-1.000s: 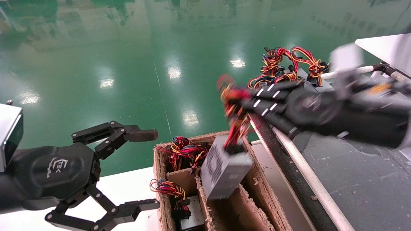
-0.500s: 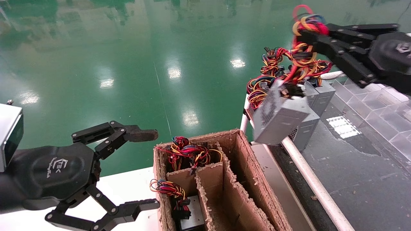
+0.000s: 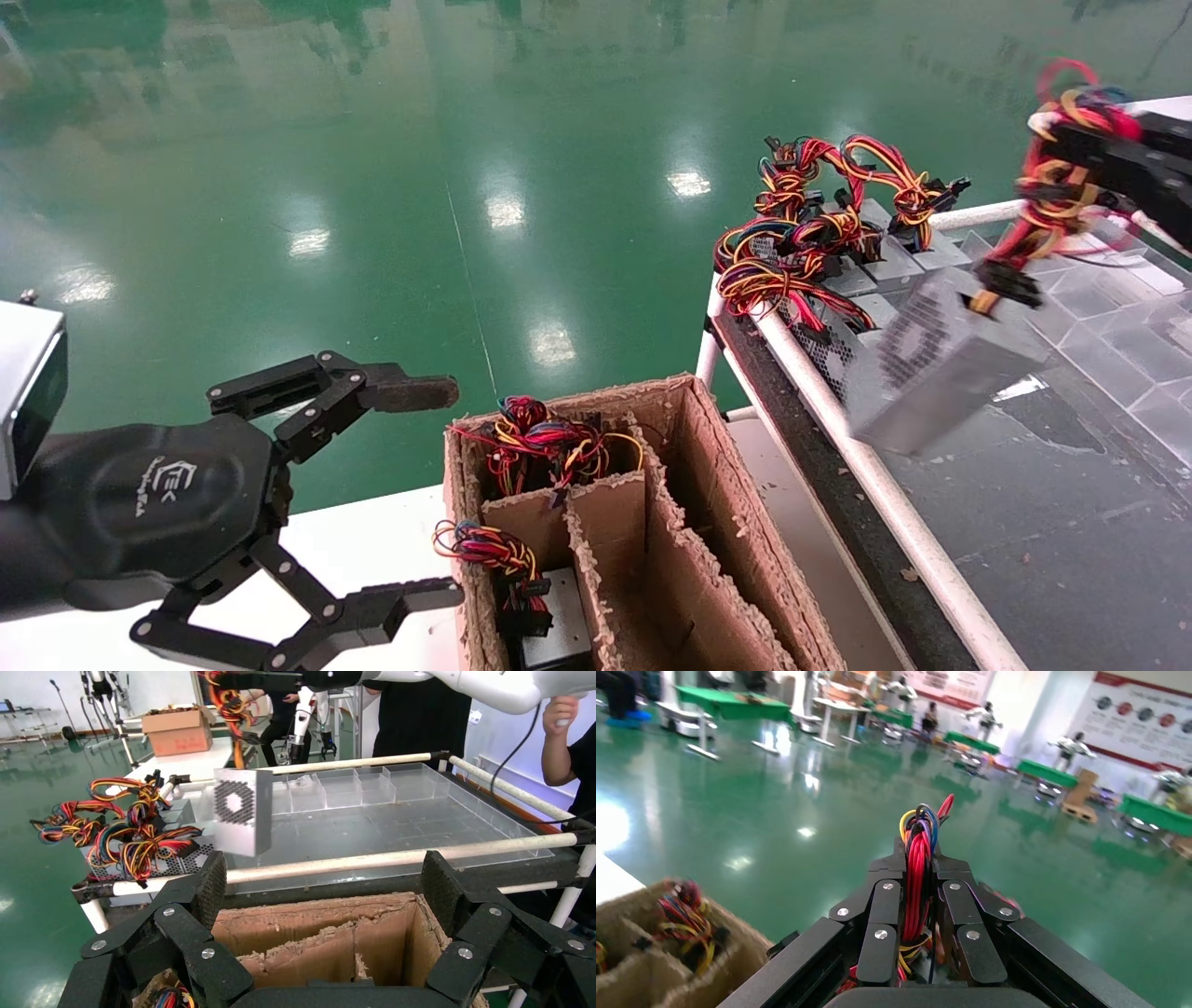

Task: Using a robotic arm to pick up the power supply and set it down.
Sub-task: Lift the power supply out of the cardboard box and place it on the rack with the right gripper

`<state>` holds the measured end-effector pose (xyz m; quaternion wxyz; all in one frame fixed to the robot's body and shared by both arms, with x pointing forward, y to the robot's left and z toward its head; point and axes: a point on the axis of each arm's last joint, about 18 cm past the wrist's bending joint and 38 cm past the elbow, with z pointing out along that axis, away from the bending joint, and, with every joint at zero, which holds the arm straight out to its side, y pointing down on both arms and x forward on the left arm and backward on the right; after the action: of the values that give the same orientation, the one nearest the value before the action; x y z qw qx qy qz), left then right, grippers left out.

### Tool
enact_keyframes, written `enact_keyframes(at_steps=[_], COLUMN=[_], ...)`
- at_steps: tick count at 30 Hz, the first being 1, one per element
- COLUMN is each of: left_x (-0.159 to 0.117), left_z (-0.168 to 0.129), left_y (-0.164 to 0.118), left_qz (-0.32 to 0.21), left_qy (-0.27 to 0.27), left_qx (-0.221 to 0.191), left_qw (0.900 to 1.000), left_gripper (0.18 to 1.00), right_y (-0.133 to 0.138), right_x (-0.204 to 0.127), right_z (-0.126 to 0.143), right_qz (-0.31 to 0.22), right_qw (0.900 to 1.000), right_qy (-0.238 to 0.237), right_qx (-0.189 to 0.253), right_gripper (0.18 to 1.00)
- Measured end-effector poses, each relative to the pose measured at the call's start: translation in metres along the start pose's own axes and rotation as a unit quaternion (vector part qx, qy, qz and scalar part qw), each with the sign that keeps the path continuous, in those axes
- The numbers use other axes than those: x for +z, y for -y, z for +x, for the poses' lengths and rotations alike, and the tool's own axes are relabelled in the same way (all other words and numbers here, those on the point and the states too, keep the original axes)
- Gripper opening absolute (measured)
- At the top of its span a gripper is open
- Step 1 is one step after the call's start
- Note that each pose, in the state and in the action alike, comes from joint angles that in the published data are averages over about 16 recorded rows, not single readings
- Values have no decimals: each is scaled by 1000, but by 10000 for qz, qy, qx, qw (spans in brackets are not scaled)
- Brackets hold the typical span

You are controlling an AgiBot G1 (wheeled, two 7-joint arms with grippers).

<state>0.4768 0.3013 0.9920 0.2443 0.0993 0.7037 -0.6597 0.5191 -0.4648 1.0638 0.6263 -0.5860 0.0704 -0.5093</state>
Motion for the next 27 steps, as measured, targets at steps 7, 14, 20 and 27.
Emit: enact_keyframes(at_steps=[7,14,20,27], left_x=[0,0,0,0], left_z=[0,0,0,0], left_y=[0,0,0,0], left_qz=[0,0,0,0], left_qy=[0,0,0,0], left_qx=[0,0,0,0], left_qw=[10000,10000,10000,10000], left_gripper=[1001,1001,1001,1001], right_y=[-18,-41,-58,-70], right_x=[-21,-22,-11,14], right_z=[12,19,20,21], right_qz=[-370,-745,-954,-1052], right_qw=[9987,9952,9924,9908], right_qy=[-334,-521,-558,-526], right_qx=[-109,-348,-535,-675], right_gripper=[244,244,244,244])
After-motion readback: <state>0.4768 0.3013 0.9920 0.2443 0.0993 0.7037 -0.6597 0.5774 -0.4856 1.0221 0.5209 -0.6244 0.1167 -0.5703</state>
